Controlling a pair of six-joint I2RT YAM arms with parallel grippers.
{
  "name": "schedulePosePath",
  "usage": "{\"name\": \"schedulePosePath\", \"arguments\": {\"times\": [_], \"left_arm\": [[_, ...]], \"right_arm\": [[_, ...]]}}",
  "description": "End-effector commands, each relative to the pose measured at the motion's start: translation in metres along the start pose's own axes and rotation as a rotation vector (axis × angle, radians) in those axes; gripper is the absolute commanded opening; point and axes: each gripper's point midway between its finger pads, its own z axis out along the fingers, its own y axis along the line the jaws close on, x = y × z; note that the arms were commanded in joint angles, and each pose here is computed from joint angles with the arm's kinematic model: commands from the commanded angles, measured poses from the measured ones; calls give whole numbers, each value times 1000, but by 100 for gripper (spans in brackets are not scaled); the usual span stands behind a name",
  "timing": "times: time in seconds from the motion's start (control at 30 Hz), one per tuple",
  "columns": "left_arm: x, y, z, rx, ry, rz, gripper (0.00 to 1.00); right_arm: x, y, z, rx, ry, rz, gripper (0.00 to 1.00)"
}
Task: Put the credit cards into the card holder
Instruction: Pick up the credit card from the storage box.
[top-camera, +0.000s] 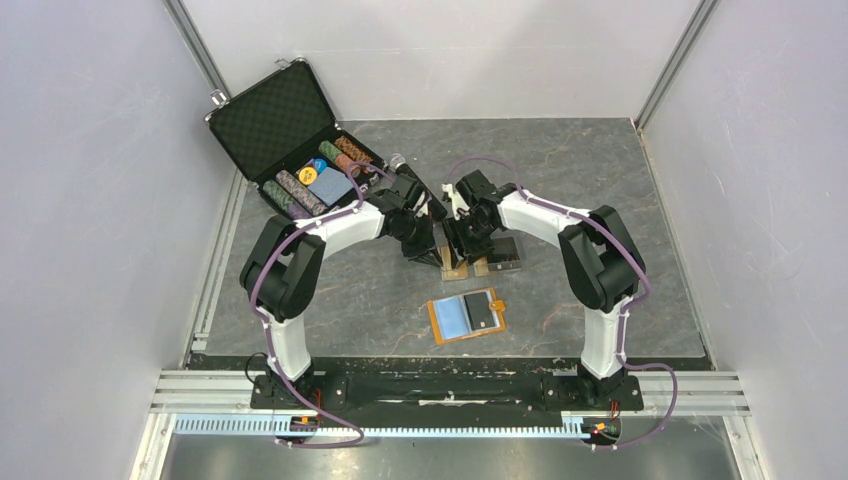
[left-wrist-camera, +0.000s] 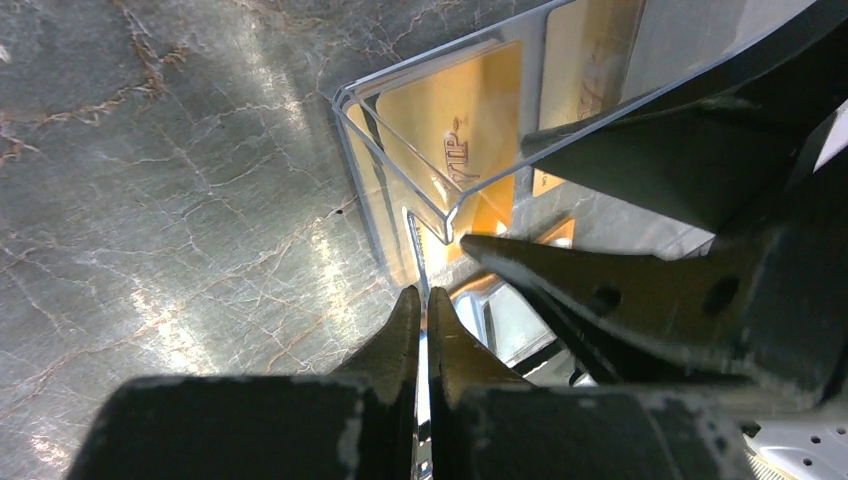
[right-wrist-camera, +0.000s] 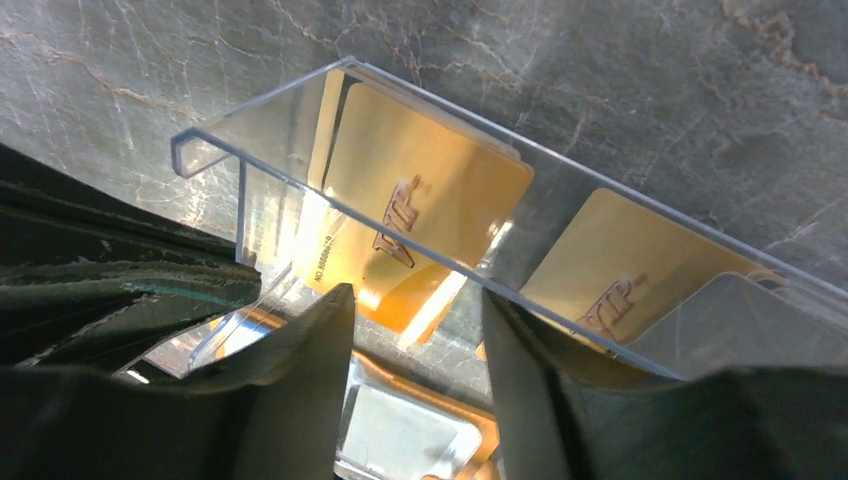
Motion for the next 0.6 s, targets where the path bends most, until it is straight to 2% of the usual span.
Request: {"name": "schedulePosePath", "arguments": {"times": [0.0,0.07,0.17,0.23,0.57], "left_arm": [[6,12,10,-46,26,49,2],[7,13,10,-46,27,47,2],[7,13,10,-48,26,46,2],[8,13,10,-48,27,46,2],[7,14,11,-50,29,48,2]], "right_arm": [[10,-7,17,10,32,-17,47],[13,-9,19,16,42,-16,37],[15,-11,18,32,45,-17,13],[13,-12,15,41,38,-19,2],[-10,11,-4,-42,-30,-20,0]]}}
